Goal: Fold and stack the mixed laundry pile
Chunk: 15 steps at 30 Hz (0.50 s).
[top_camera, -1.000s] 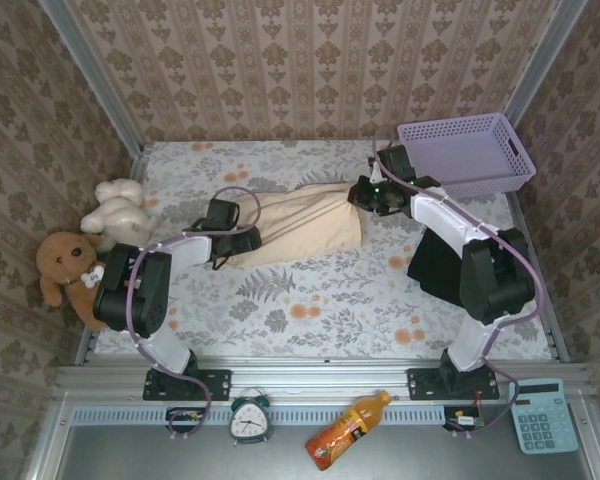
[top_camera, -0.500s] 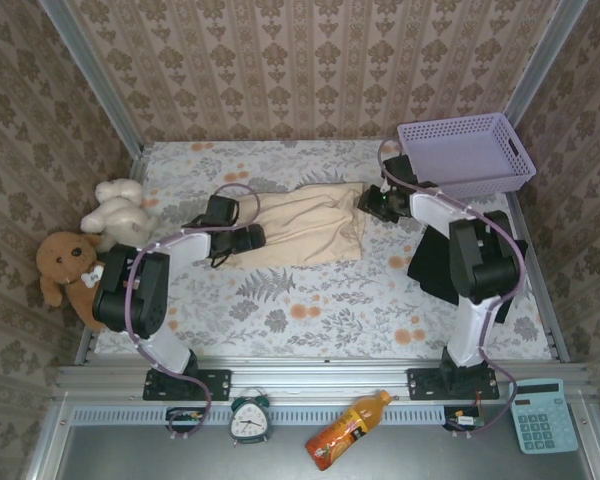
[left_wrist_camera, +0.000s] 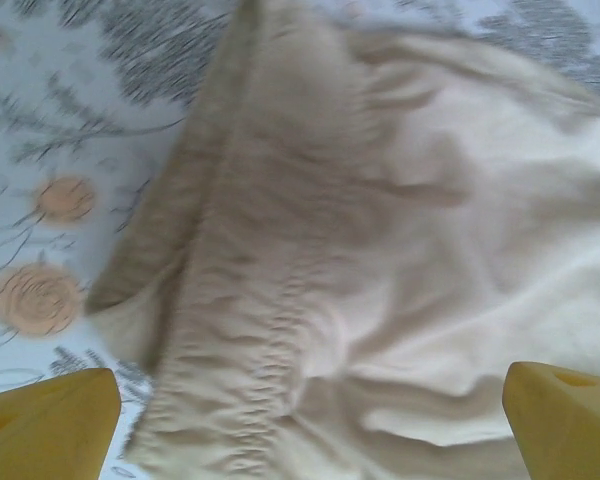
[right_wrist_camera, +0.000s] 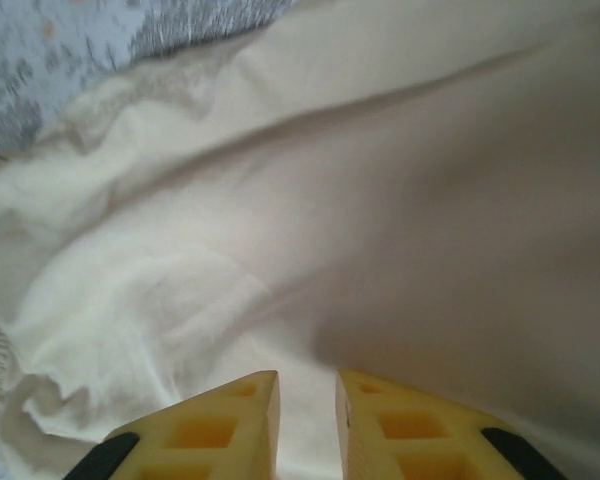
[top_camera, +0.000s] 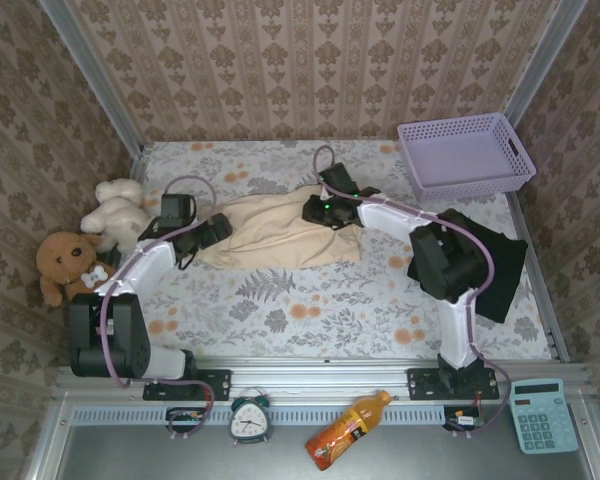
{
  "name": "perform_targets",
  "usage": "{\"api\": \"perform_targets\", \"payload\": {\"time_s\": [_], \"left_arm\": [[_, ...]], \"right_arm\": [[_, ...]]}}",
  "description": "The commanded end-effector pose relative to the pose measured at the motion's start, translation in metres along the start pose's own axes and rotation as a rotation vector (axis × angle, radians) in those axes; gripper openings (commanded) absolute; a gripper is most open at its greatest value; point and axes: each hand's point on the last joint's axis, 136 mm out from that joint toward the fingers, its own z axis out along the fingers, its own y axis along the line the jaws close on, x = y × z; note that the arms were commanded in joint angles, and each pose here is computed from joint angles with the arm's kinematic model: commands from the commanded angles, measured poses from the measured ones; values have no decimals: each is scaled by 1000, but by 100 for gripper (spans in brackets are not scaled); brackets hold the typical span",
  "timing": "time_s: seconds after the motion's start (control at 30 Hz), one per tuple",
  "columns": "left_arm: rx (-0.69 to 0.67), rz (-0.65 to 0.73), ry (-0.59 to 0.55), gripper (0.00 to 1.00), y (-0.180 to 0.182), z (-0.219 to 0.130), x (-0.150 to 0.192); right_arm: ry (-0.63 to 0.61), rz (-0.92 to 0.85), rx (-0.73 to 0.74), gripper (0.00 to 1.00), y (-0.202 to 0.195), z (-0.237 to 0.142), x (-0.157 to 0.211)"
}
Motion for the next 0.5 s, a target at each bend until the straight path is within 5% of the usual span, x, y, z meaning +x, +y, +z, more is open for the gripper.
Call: {"api": "perform_targets", "payload": {"time_s": [0.0, 0.23, 0.47], "left_arm": [[99, -145, -14, 100, 8, 8, 1], [309, -291, -106, 98, 0, 24, -11], [305, -274, -31, 73, 6, 53, 15]], "right_arm": [[15, -31, -5, 21, 21, 17, 1], [92, 32, 152, 12, -19, 55, 28], [127, 43, 188, 11, -36, 57, 46]]}}
